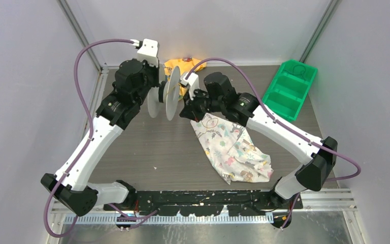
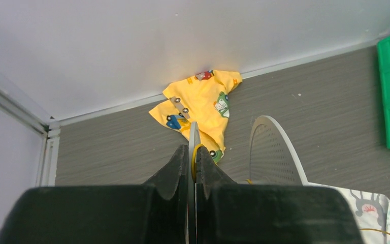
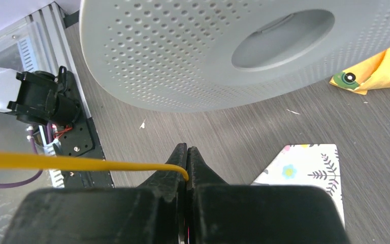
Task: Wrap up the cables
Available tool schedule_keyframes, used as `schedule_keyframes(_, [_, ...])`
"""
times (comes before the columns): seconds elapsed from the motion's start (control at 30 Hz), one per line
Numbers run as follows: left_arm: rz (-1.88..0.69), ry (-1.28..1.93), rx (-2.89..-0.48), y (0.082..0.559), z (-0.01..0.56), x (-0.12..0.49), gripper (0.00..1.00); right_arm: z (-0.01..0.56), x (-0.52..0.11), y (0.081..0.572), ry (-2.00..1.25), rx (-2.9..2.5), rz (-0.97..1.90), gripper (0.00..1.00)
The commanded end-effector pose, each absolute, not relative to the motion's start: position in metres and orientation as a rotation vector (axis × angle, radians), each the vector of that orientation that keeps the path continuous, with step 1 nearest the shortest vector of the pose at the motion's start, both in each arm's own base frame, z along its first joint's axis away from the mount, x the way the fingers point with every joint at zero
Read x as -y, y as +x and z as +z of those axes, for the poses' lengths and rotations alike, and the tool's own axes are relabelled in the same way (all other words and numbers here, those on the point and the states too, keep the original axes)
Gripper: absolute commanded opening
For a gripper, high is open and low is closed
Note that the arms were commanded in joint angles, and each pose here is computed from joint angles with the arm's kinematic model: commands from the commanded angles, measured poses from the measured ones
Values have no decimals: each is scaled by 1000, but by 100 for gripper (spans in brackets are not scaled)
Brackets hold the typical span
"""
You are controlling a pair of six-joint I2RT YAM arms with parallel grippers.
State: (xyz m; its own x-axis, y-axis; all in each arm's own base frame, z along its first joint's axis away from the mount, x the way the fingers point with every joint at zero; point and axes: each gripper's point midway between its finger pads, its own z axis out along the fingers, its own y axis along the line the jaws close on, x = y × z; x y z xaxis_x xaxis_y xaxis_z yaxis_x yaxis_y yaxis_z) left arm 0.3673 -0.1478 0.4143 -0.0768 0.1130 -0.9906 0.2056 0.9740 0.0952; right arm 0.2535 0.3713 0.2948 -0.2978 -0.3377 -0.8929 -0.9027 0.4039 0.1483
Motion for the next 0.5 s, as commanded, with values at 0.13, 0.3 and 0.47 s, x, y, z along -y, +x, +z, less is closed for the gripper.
schedule_keyframes(0.13, [-83, 239, -1552, 358, 447, 140, 0, 343, -377, 255, -1029, -1691, 937, 0])
schedule_keyframes(0.3, [-142, 223, -1485, 351, 465, 142, 0, 330, -377, 259, -1028, -1749, 918, 1])
schedule_keyframes(0.47, [-241, 277, -1441, 339, 478, 156, 0, 323, -381, 267, -964, -1824, 938, 1])
